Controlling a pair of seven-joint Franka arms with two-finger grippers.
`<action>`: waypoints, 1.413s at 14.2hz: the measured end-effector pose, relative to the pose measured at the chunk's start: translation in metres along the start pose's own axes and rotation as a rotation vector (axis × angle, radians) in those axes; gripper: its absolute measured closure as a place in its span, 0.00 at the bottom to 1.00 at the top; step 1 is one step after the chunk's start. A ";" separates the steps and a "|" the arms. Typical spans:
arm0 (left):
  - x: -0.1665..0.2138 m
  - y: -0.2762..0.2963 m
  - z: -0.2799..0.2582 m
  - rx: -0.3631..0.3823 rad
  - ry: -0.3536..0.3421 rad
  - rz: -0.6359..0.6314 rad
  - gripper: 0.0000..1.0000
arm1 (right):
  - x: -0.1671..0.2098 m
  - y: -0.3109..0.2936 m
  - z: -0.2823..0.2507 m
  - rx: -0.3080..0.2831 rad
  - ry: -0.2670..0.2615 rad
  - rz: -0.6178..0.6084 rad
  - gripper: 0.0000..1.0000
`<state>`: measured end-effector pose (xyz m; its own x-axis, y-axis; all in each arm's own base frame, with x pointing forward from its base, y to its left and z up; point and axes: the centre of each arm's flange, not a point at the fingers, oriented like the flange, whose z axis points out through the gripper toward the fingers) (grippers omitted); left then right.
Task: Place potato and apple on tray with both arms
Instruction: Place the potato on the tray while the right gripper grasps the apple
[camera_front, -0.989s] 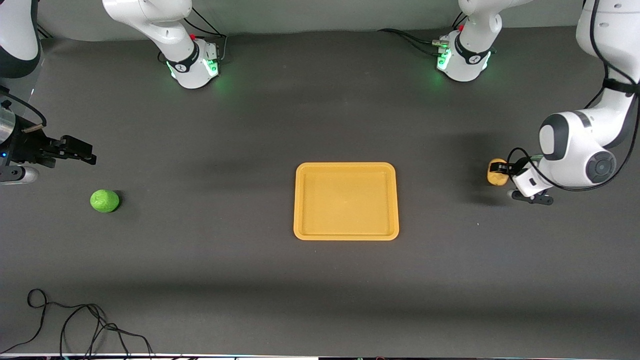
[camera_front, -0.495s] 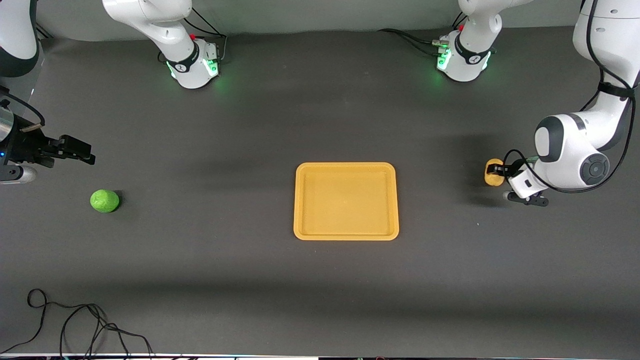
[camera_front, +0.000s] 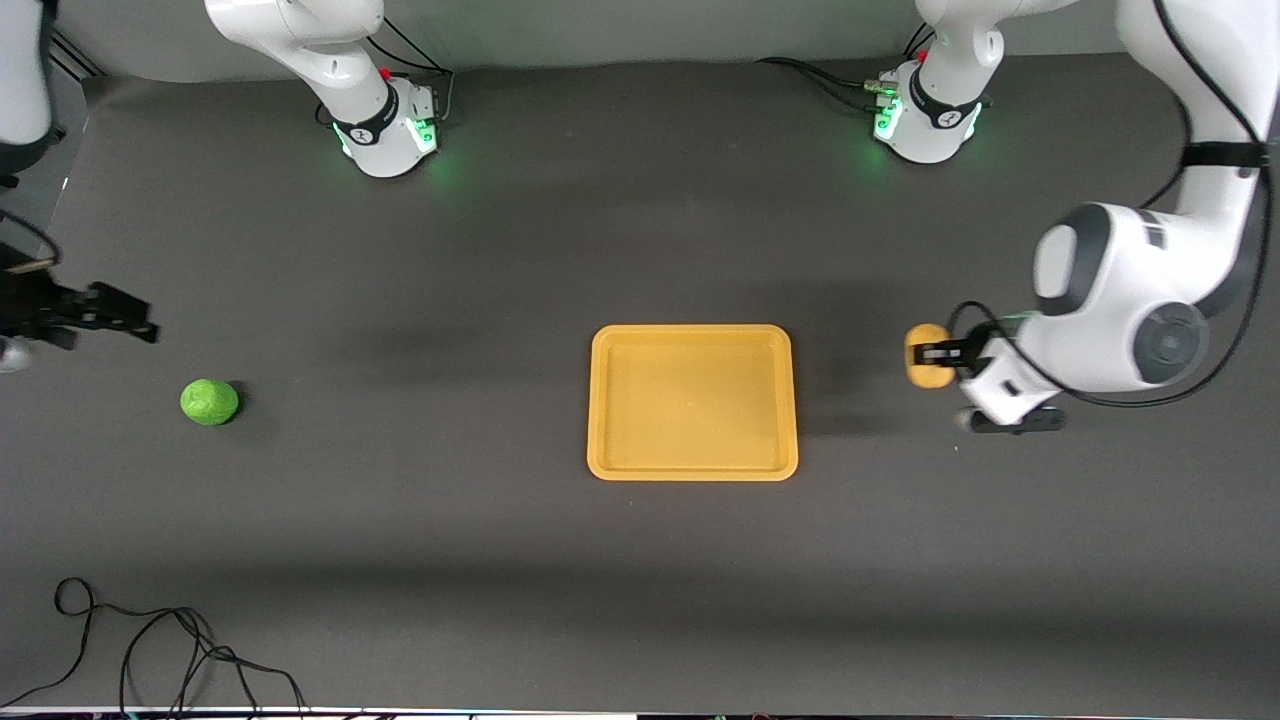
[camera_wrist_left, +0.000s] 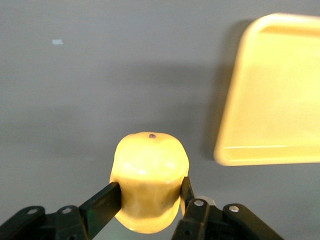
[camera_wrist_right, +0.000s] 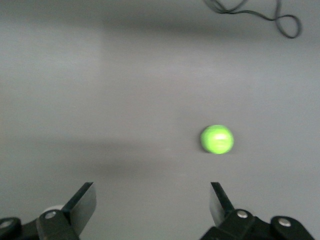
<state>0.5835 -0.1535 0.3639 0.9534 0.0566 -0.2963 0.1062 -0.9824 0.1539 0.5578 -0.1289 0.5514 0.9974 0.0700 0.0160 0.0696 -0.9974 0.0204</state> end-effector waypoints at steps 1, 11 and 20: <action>-0.002 0.034 0.007 -0.003 0.016 -0.018 0.45 | -0.012 0.036 0.007 -0.005 0.005 -0.010 0.00; -0.011 0.165 0.157 0.097 0.052 -0.018 0.45 | -0.046 0.090 0.136 0.011 0.046 -0.046 0.00; 0.001 0.167 0.185 0.110 0.102 0.005 0.46 | -0.038 0.115 0.323 0.064 0.080 -0.075 0.00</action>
<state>0.5503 -0.3501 0.2144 0.9781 0.0642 -0.1979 0.0754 -0.9959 0.0495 0.5331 -0.2526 0.2299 0.9849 0.1435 0.0971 0.1479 -0.9882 -0.0391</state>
